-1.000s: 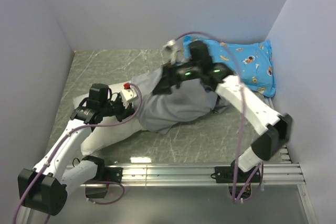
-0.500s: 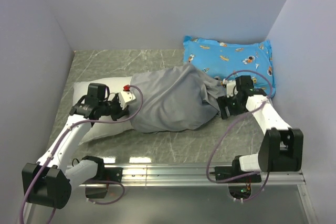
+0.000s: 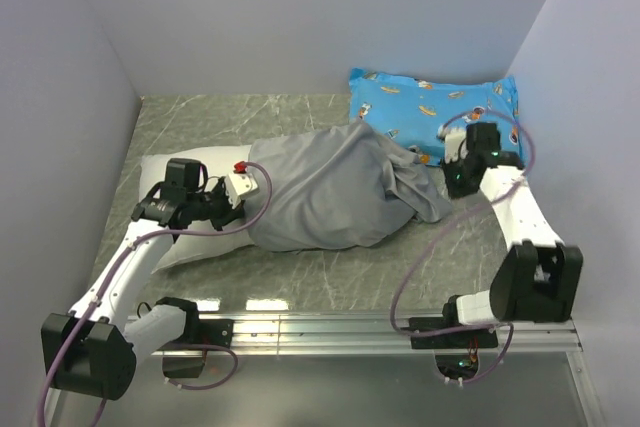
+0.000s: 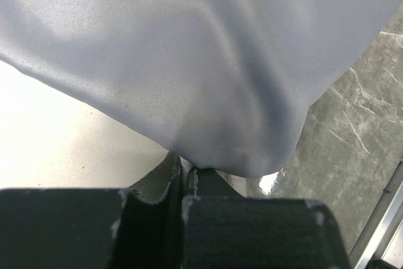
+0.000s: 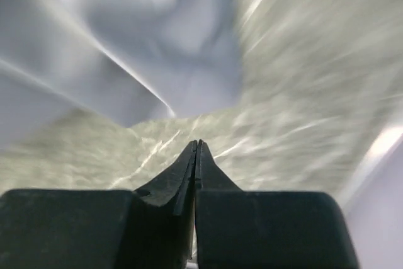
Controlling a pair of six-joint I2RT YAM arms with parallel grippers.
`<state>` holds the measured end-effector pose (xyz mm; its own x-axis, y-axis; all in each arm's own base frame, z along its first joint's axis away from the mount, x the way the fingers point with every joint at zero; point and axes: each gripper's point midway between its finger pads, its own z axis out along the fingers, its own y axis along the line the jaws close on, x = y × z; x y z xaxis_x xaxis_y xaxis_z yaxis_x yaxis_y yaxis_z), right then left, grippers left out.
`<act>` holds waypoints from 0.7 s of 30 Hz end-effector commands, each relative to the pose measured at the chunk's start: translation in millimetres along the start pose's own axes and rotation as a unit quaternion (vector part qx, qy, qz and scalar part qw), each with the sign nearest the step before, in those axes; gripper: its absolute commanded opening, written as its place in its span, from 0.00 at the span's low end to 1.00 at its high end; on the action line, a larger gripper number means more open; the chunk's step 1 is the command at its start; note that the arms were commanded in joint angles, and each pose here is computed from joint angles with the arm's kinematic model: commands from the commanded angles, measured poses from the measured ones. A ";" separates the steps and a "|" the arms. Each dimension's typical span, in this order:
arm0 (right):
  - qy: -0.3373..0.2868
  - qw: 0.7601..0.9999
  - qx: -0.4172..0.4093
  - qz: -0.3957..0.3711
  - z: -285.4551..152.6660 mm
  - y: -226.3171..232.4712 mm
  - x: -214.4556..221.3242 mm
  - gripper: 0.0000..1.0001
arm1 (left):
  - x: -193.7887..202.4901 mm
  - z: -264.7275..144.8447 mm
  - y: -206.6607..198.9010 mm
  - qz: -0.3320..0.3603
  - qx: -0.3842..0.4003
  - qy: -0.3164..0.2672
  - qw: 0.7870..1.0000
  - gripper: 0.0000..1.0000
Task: Put the pillow into the pillowcase
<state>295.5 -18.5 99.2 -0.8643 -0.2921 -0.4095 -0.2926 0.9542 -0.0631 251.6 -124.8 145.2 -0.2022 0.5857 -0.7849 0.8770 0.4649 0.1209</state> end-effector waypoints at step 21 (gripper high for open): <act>0.028 0.997 -0.001 -0.073 50.7 -19.5 -7.0 0.12 | -1.7 3.2 17.0 0.008 -0.019 -0.005 1.000 0.00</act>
<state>294.3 -31.2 33.2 -0.8735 -0.4341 -0.2206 -0.4316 0.8999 -0.0617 254.9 -125.4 143.3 -0.2088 0.5761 -0.7902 0.8775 0.4670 0.1086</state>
